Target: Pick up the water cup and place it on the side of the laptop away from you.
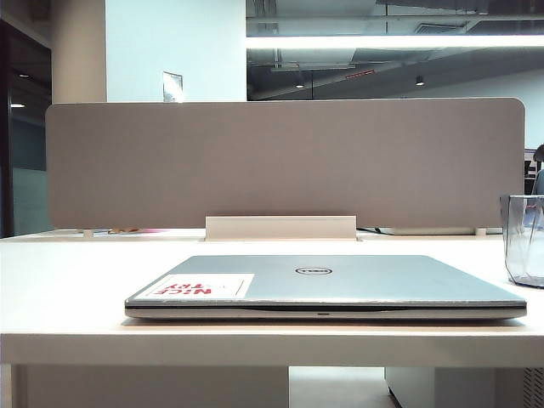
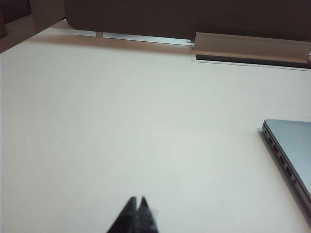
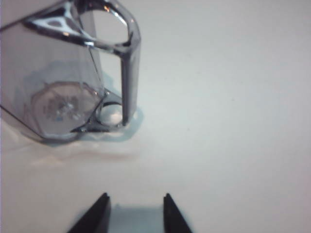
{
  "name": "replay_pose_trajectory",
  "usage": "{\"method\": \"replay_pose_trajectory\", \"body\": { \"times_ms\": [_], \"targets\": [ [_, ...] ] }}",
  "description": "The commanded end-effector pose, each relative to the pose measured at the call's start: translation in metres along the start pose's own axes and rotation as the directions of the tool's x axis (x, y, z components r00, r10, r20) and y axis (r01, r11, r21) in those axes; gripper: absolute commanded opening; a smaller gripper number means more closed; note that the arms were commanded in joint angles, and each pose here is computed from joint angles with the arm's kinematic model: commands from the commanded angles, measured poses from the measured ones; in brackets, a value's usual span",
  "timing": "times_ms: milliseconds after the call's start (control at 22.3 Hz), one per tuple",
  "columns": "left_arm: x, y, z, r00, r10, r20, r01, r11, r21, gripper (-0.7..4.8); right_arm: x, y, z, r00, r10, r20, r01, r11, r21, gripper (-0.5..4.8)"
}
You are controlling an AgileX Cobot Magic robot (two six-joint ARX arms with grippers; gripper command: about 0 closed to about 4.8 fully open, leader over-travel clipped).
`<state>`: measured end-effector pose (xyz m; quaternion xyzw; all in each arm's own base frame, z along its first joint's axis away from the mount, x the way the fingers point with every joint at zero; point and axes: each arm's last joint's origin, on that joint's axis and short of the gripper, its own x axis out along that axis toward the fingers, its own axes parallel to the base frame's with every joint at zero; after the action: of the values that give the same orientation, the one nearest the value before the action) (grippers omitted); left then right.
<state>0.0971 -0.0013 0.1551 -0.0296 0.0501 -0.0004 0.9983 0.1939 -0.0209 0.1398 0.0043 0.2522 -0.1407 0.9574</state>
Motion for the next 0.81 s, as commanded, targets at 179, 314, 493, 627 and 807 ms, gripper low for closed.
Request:
{"method": "replay_pose_trajectory", "body": {
  "times_ms": [179,314,493,627,807],
  "targets": [
    [0.000,0.000,0.001,1.000,-0.001,0.007,0.001,1.000,0.000,-0.05,0.000,-0.002,0.000,0.989,-0.029,0.144,0.023,0.999,0.041,1.49],
    [0.000,0.000,0.001,1.000,-0.001,0.007,0.001,1.000,0.001,-0.05,0.005,-0.001,-0.002,0.989,-0.026,0.145,0.020,0.999,0.041,1.49],
    [0.000,0.000,0.001,1.000,-0.001,0.008,0.001,1.000,0.000,-0.05,0.018,0.002,-0.007,0.986,-0.023,0.166,0.016,0.999,0.046,1.49],
    [0.000,0.000,0.001,1.000,-0.001,0.007,0.001,1.000,0.001,-0.05,0.025,0.003,-0.009,0.981,-0.008,0.193,-0.002,0.999,0.048,1.50],
    [0.000,0.000,0.001,1.000,-0.001,0.008,0.001,1.000,0.000,-0.05,0.034,0.005,-0.009,0.979,-0.005,0.202,-0.006,0.999,0.050,1.49]
  ]
}}
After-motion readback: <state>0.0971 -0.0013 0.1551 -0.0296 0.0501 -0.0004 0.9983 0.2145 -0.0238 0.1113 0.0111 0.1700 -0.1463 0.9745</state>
